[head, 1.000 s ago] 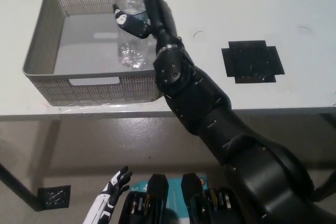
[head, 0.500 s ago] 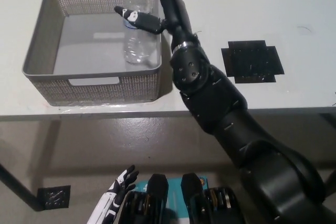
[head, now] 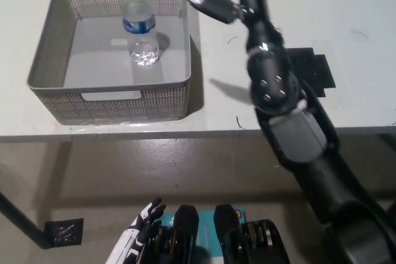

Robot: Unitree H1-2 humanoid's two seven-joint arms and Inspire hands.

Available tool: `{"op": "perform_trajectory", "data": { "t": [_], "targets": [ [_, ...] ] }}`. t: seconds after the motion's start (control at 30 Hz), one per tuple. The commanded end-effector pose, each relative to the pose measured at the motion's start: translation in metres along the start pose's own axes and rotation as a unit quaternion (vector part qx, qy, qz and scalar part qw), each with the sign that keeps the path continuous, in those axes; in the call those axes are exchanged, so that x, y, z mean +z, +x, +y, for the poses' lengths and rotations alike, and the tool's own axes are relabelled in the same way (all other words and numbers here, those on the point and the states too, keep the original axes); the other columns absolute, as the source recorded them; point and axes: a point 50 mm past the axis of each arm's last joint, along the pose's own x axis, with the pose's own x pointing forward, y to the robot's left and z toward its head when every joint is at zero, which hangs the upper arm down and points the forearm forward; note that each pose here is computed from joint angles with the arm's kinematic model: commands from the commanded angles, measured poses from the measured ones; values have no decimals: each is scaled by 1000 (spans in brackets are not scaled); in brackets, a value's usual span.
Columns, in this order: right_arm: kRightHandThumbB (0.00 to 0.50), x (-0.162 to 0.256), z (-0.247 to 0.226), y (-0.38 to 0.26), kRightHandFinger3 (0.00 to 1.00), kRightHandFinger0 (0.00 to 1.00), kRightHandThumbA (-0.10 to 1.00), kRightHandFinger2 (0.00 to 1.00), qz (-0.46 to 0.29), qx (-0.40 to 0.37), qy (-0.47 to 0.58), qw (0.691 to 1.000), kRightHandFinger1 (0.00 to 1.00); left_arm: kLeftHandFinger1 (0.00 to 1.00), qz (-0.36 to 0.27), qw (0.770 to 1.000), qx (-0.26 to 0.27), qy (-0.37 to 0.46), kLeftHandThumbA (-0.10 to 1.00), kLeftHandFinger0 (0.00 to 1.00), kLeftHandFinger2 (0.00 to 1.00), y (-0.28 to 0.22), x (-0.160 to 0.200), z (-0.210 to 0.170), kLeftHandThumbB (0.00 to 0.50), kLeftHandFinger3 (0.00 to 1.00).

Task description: Use the right hand to pick up a water botttle and place it into a container on the left side

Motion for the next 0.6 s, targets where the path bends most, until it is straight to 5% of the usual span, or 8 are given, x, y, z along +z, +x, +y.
{"op": "perform_trajectory", "data": {
  "t": [0.0, 0.27, 0.57],
  "targets": [
    [405, 85, -123, -55, 1000, 1000, 1000, 1000, -135, -55, 21, 989, 1000, 1000, -18, 1000, -7, 4, 1000, 1000, 1000, -6, 5, 3, 287, 1000],
    [378, 55, -158, -203, 1000, 1000, 1000, 1000, -96, -81, 42, 991, 1000, 1000, -19, 1000, -5, 4, 1000, 1000, 1000, -3, 1, 4, 271, 1000],
    [382, -32, -128, -322, 1000, 1000, 1000, 1000, 111, -5, 115, 987, 1000, 1000, -17, 1000, 12, -3, 1000, 1000, 1000, -3, -4, 4, 276, 1000]
  ]
}}
